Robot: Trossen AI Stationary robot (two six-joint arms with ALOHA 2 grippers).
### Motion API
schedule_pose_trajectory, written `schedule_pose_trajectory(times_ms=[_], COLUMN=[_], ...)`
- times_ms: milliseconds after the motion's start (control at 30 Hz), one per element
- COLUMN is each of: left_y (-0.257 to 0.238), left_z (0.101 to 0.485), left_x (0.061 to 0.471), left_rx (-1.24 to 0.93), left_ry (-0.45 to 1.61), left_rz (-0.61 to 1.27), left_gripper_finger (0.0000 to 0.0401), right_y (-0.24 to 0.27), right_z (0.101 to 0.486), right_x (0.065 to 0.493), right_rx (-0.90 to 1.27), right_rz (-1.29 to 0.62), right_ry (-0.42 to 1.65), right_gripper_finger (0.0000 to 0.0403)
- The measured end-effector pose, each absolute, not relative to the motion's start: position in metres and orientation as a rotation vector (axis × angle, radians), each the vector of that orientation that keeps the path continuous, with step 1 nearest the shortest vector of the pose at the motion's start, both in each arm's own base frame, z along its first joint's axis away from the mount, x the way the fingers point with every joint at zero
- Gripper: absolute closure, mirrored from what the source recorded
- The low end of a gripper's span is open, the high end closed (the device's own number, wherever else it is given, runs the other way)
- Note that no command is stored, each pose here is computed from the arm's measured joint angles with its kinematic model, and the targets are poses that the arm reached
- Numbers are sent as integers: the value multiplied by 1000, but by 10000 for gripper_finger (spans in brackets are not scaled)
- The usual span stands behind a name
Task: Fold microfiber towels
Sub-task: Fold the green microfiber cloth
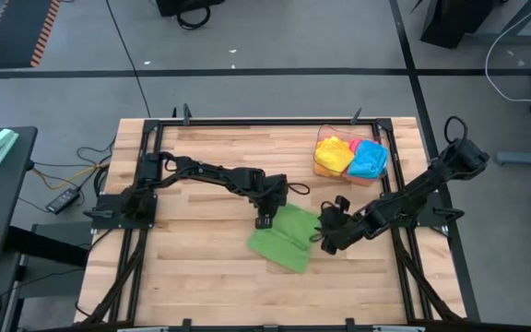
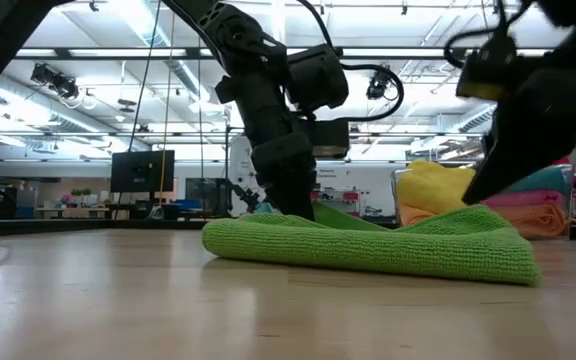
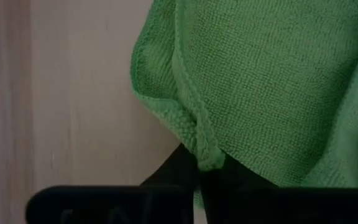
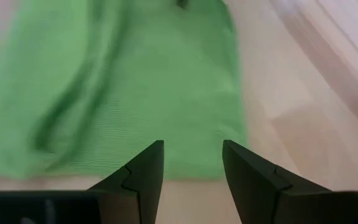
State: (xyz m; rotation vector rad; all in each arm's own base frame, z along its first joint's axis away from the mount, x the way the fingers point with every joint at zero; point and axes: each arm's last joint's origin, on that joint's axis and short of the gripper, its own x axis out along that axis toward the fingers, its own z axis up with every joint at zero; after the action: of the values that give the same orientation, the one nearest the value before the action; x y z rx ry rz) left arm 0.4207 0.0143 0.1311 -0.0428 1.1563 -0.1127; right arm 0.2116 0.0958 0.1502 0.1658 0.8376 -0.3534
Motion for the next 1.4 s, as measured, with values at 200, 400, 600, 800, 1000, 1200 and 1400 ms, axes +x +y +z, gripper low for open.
schedule_pose_trajectory(times_ms=[200, 400, 600, 800, 1000, 1200, 1400], left_y=[13, 13, 12, 13, 13, 13, 13], left_z=[136, 136, 136, 137, 137, 137, 137], left_x=[417, 416, 415, 415, 415, 415, 415], left_rx=[-23, -20, -13, -9, 0, 3, 5], left_ry=[1169, 1179, 1188, 1187, 1187, 1186, 1186], left_rz=[-127, -131, -136, -138, -140, -142, -143], left_gripper_finger=[383, 383, 375, 392, 367, 386, 383], right_y=[86, 83, 62, 48, 52, 57, 58], right_z=[131, 127, 127, 121, 109, 104, 104], right_x=[202, 200, 208, 215, 226, 228, 226], right_rx=[316, 342, 368, 409, 431, 409, 392], right_rz=[-429, -425, -516, -532, -466, -470, -476], right_ry=[820, 825, 809, 846, 846, 837, 838], right_gripper_finger=[227, 203, 178, 173, 173, 199, 284])
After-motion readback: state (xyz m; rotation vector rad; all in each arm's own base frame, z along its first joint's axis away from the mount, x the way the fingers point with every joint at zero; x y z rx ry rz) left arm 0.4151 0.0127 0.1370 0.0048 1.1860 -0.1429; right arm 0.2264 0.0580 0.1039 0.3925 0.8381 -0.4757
